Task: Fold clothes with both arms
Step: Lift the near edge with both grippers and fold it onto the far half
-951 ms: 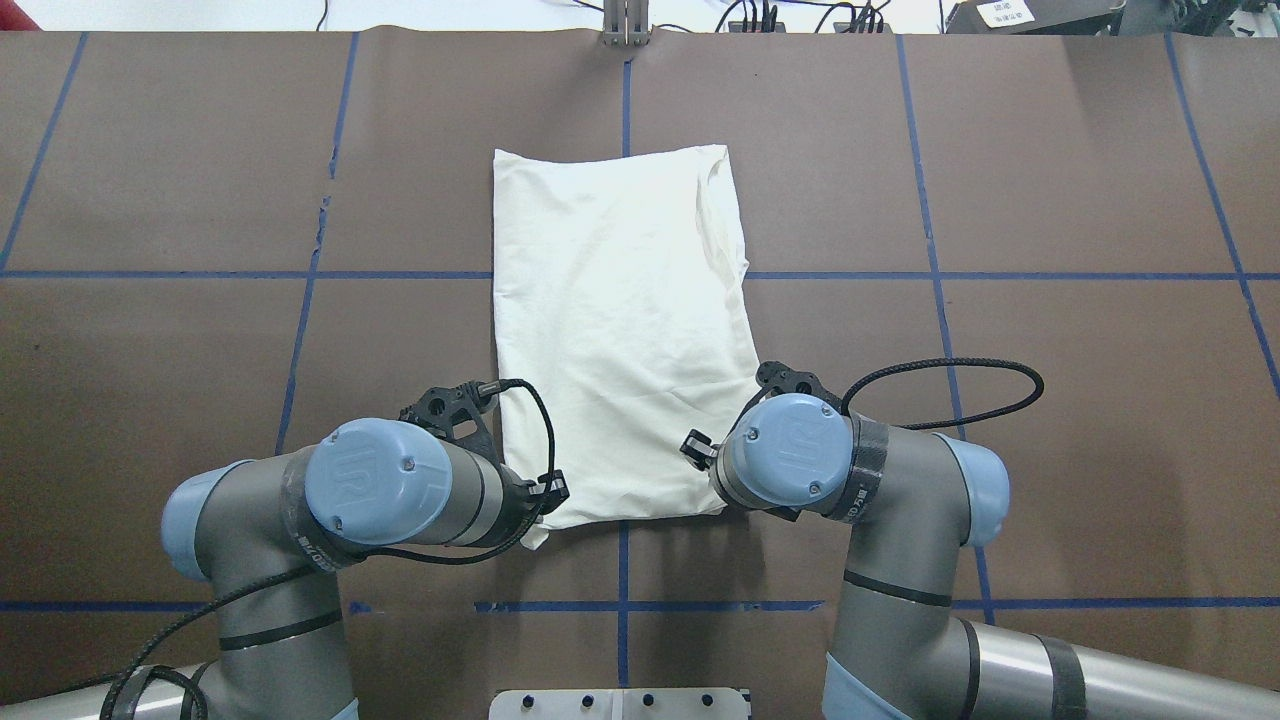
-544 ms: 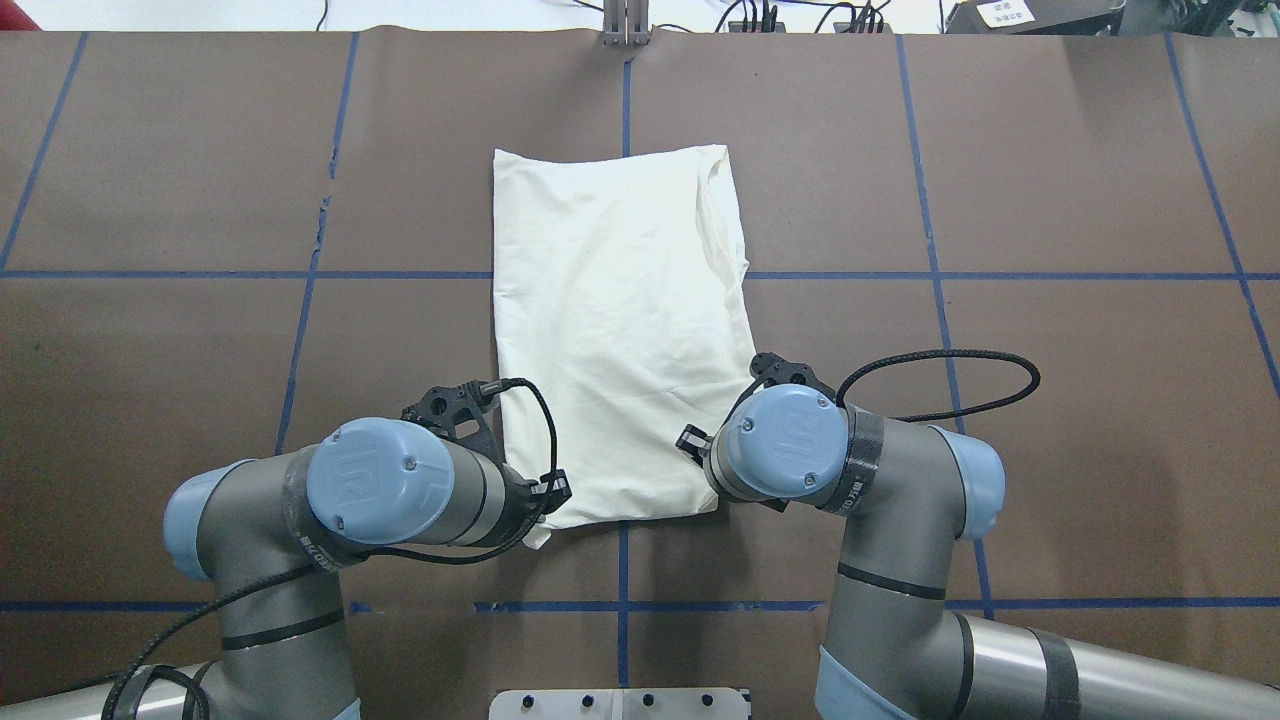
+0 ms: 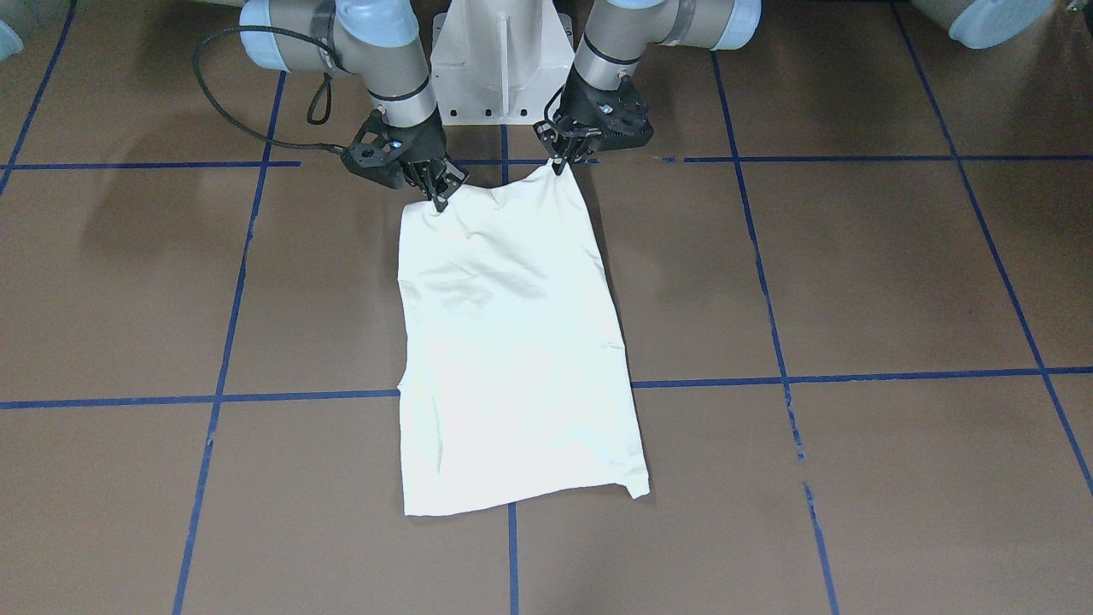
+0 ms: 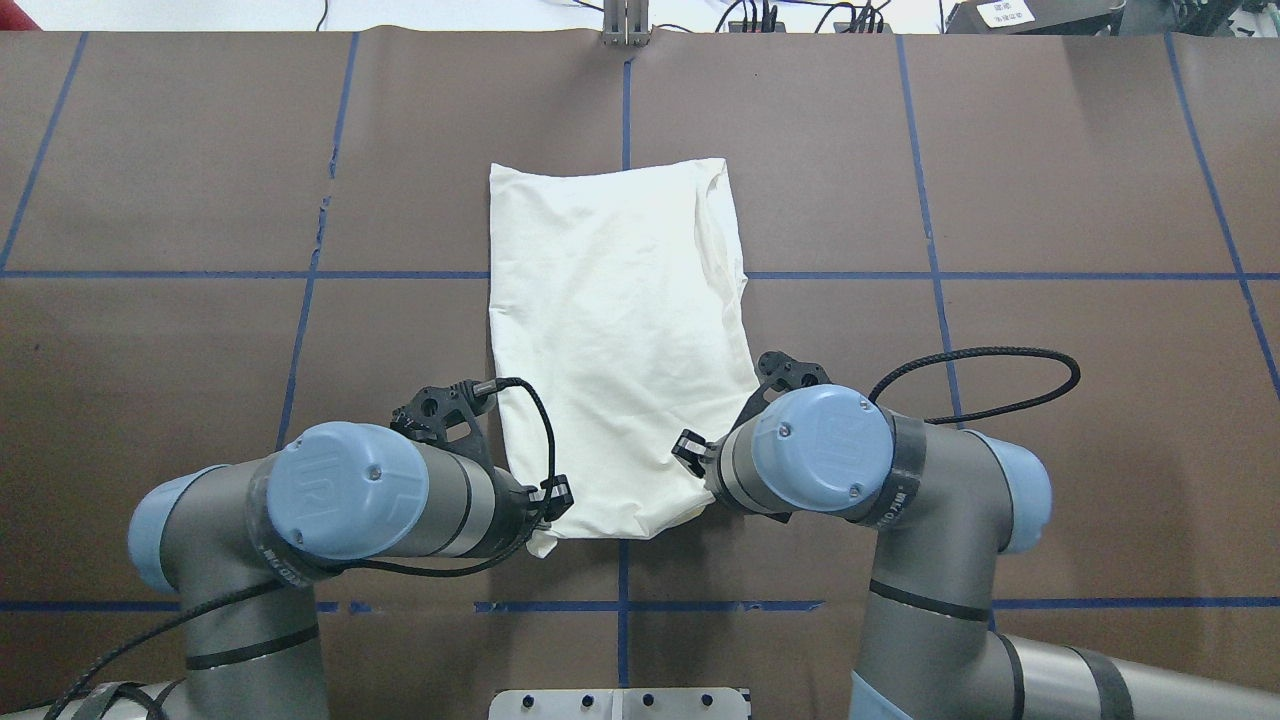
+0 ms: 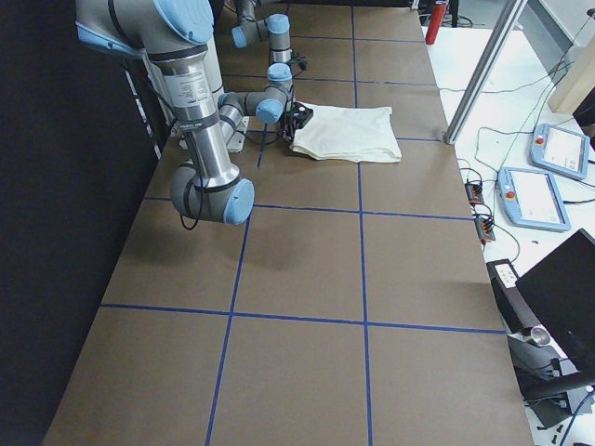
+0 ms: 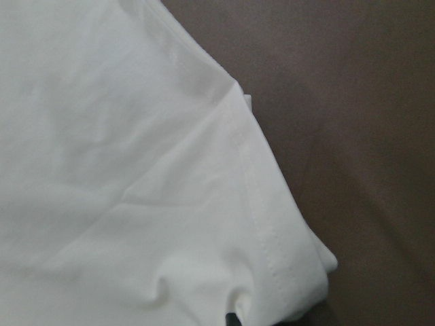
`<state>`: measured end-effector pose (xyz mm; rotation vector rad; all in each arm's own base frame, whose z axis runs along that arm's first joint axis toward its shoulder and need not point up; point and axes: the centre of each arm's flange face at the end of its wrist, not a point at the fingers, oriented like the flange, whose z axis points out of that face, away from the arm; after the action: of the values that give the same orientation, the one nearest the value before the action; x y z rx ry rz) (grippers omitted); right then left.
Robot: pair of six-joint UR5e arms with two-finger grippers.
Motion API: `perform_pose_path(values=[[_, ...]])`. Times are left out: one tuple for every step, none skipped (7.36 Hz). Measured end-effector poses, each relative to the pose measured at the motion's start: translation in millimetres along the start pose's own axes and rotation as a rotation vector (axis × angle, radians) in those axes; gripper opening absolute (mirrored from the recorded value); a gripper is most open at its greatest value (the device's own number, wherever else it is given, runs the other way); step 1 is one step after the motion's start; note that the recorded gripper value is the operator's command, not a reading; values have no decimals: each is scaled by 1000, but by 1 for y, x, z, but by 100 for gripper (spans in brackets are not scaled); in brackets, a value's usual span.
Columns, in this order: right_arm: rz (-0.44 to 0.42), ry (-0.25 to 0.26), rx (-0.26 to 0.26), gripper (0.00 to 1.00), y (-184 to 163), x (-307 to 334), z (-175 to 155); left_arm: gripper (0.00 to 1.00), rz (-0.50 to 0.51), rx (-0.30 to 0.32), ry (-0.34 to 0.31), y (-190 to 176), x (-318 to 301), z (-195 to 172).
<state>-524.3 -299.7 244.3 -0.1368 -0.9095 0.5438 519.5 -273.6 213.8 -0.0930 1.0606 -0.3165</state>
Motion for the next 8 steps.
perform_pose_path(values=[[-22, -18, -38, 0, 18, 14, -18, 0, 17, -28, 15, 18, -4, -11], [-41, -27, -67, 0, 35, 22, -26, 0, 29, -48, 22, 31, -11, -20], [-53, -32, -83, 0, 45, 25, -29, 0, 36, -61, 24, 38, -16, -24], [-61, -39, -86, 0, 47, 23, -31, 0, 39, -70, 28, 42, -16, -26], [-64, -65, -80, 0, 38, 18, -36, 0, 39, -79, 38, 43, -11, -29], [-59, -112, -68, 0, 18, 9, -44, 0, 29, -70, 62, 32, 0, -37], [-43, -148, -56, 0, -9, 1, -53, 0, 8, -32, 93, 2, 14, -50], [-18, -163, -50, 0, -45, -10, -61, 0, -20, 9, 111, -36, 27, -61]])
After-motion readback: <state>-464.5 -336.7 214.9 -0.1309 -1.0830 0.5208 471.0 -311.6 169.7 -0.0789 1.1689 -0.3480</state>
